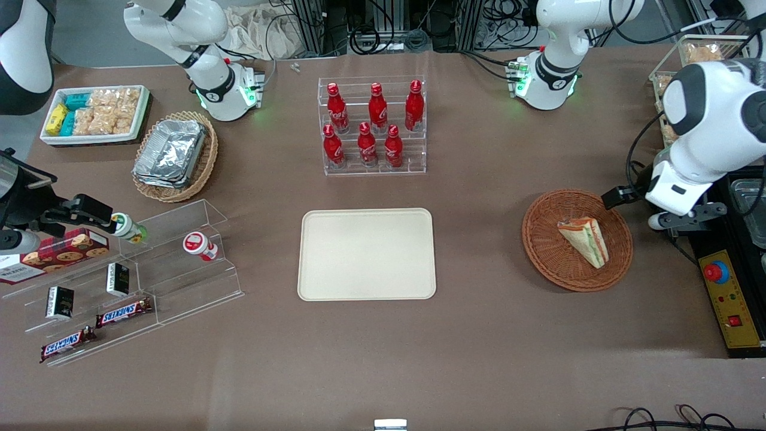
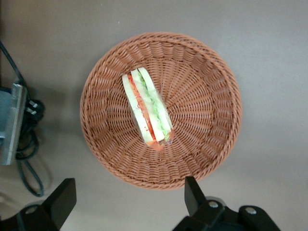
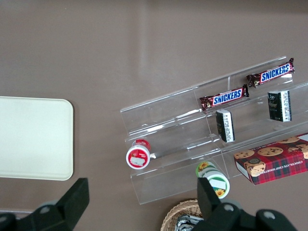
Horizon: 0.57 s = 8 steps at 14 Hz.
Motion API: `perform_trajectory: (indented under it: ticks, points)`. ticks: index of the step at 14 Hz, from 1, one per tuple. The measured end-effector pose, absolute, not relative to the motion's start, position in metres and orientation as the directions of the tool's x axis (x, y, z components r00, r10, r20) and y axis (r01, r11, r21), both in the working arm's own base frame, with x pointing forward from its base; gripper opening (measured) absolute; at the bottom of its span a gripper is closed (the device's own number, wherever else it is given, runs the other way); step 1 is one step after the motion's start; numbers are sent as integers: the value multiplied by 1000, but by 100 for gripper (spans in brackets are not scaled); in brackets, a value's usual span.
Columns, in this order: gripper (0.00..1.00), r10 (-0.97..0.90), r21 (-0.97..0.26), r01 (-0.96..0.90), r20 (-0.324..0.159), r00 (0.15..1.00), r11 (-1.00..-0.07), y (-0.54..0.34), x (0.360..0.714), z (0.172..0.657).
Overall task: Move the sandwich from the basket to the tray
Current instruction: 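Move the open left gripper over the sandwich in the wicker basket, then lower the left gripper onto the sandwich and close it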
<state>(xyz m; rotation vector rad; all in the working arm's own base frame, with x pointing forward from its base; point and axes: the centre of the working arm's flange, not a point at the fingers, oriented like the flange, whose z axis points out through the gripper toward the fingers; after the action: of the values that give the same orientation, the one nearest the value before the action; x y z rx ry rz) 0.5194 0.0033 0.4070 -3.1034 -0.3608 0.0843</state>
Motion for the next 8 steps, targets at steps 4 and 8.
perform_trajectory:
  ticks: [4,8]
  points:
    - [100,296,-19,295,-49,954,-955,3,519,365]
    - [100,383,-18,382,-56,922,-924,5,528,311]
